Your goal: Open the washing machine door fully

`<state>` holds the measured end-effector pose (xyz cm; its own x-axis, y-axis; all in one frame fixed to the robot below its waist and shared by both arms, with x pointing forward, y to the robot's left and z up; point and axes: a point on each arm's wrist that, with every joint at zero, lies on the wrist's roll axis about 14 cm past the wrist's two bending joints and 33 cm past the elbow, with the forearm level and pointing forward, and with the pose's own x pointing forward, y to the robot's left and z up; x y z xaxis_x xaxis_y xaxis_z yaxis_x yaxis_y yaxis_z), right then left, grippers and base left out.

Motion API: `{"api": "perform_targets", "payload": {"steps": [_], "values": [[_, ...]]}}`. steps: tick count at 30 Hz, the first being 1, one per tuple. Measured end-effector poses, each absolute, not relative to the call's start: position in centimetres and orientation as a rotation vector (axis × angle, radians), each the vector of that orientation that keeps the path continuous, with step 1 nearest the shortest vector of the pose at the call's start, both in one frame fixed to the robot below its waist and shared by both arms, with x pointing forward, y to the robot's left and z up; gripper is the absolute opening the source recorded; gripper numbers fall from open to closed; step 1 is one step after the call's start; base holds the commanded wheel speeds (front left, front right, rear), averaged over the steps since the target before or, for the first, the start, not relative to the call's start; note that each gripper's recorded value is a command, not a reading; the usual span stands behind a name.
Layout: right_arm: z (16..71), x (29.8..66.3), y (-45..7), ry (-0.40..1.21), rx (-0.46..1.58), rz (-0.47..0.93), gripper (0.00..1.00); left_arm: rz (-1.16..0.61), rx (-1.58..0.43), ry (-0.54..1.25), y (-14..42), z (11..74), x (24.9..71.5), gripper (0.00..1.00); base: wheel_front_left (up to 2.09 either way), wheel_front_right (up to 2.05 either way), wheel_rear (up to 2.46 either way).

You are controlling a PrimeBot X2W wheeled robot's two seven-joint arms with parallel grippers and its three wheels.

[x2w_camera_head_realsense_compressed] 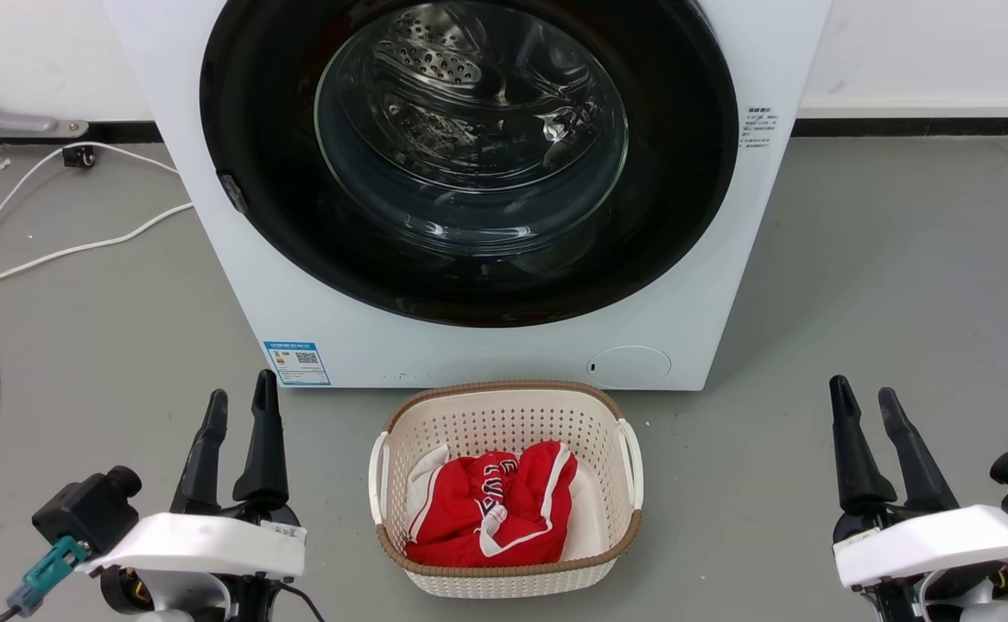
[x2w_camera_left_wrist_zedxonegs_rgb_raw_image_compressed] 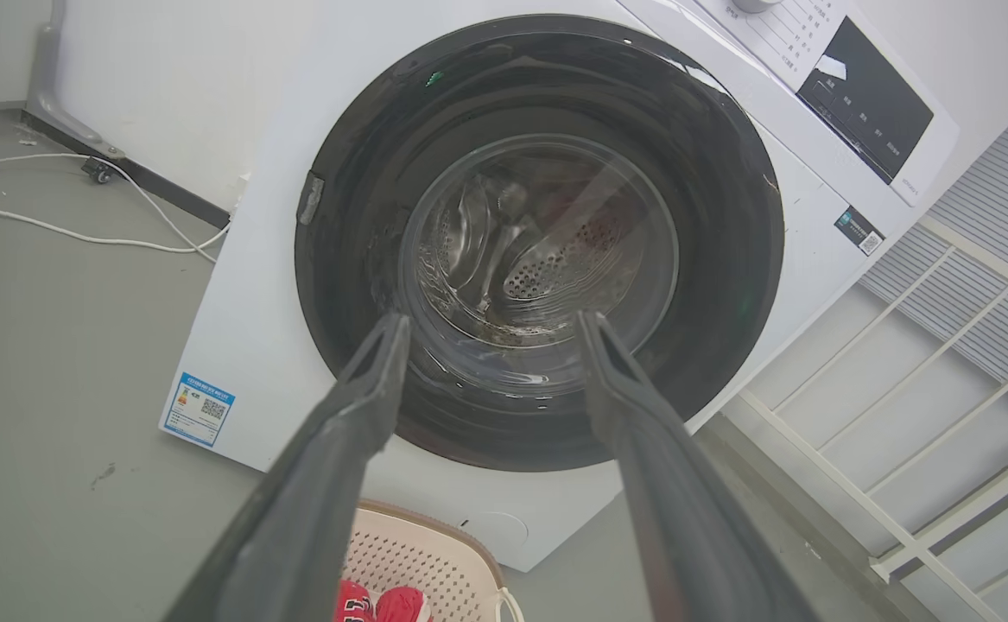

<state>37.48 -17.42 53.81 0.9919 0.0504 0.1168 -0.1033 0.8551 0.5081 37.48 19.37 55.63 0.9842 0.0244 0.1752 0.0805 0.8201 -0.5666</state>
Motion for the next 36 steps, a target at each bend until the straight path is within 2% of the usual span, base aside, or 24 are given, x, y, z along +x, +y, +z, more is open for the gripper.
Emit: {"api": "perform_targets", "payload": {"steps": [36], "values": [[53.3, 36.8, -16.6, -0.079, 0.164, 0.111, 1.00, -0.053, -0.189, -0.200, 18.1, 55.5, 36.7, 1.00, 0.00, 0.00, 0.00]]}}
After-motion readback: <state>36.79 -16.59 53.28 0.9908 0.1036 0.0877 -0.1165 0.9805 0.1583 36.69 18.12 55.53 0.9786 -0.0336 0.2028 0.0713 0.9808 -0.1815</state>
